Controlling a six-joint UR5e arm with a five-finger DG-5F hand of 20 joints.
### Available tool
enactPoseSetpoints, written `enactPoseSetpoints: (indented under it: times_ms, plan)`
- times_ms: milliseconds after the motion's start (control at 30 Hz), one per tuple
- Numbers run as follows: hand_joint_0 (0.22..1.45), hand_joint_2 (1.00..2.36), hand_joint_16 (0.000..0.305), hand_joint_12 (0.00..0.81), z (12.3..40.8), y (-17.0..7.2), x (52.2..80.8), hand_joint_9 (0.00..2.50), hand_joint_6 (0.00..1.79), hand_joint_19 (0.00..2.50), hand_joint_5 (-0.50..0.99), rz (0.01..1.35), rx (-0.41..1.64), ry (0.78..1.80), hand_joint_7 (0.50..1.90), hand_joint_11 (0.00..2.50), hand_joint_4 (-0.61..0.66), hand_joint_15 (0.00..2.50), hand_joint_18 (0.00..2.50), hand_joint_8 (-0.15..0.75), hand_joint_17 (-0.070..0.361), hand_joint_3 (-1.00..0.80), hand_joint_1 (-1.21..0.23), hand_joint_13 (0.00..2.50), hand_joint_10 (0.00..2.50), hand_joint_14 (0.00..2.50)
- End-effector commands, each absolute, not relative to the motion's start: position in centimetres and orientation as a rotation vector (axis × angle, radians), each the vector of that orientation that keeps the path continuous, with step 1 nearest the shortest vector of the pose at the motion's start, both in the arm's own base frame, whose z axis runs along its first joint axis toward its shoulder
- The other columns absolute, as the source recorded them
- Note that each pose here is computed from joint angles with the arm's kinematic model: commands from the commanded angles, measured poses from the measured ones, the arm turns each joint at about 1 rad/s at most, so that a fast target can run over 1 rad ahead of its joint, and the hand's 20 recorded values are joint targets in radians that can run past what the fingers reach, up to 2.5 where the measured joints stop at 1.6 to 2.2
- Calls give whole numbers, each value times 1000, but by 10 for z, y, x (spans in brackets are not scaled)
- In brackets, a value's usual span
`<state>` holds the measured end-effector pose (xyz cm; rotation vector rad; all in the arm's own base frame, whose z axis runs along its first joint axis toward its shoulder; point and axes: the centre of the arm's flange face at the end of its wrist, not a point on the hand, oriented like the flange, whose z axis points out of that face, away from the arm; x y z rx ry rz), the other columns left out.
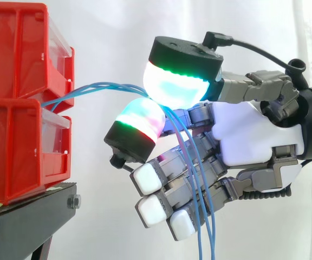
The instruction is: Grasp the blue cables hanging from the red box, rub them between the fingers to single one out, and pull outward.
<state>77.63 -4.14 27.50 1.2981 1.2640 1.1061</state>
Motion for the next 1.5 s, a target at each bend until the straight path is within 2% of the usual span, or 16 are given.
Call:
enactPoseSetpoints:
  times_ms: [0,167,367,700,767,800,933,1033,1067,1167,1333,1367,1467]
  plan:
    - [644,1014,50,413,274,-41,775,824,942,455,-176,1103,1302,1272,961,456,172,453,765,326,114,-291,-922,773,14,16]
    - [574,1000,51,417,274,-41,775,857,926,470,-162,1099,1305,1275,983,450,178,454,767,339,115,-500,-882,779,12,18]
    - [513,1000,53,430,274,-41,775,943,904,480,-135,1099,1305,1275,1040,438,182,451,800,357,120,-500,-785,819,12,16]
    - [495,1000,54,441,274,-41,775,1012,885,485,-114,1099,1305,1275,1080,421,168,450,832,362,121,-500,-678,871,13,15]
    - [523,1000,52,432,274,-41,775,1014,883,497,-113,1099,1305,1275,1094,424,165,454,816,358,117,-500,-670,865,12,16]
    - [546,1000,51,424,274,-41,775,1010,882,505,-113,1097,1306,1274,1106,426,163,454,805,352,114,-495,-681,860,12,16]
    - [586,1016,49,422,274,-41,775,994,882,515,-115,1099,1305,1275,1180,437,162,465,799,342,111,-263,-764,856,14,19]
    - [614,1019,49,415,274,-41,775,954,906,506,-131,1099,1305,1275,1135,450,107,467,799,334,110,-189,-836,841,13,17]
    - [636,1019,49,414,274,-41,775,909,915,489,-141,1099,1305,1275,1113,448,76,466,793,327,110,-193,-893,824,15,17]
    - [686,1017,49,410,274,-41,775,857,929,452,-158,1097,1306,1274,1078,462,97,465,784,320,110,-249,-957,799,15,17]
    - [732,1009,49,408,274,-41,775,841,936,434,-163,1101,1304,1275,1032,458,136,453,785,319,110,-379,-980,790,12,16]
    - [719,1003,49,408,274,-41,775,840,937,435,-163,1101,1304,1275,1017,467,150,453,785,317,110,-457,-990,790,13,16]
    - [679,1000,49,405,274,-41,775,842,935,442,-160,1100,1304,1272,998,468,150,451,784,316,109,-500,-969,789,15,18]
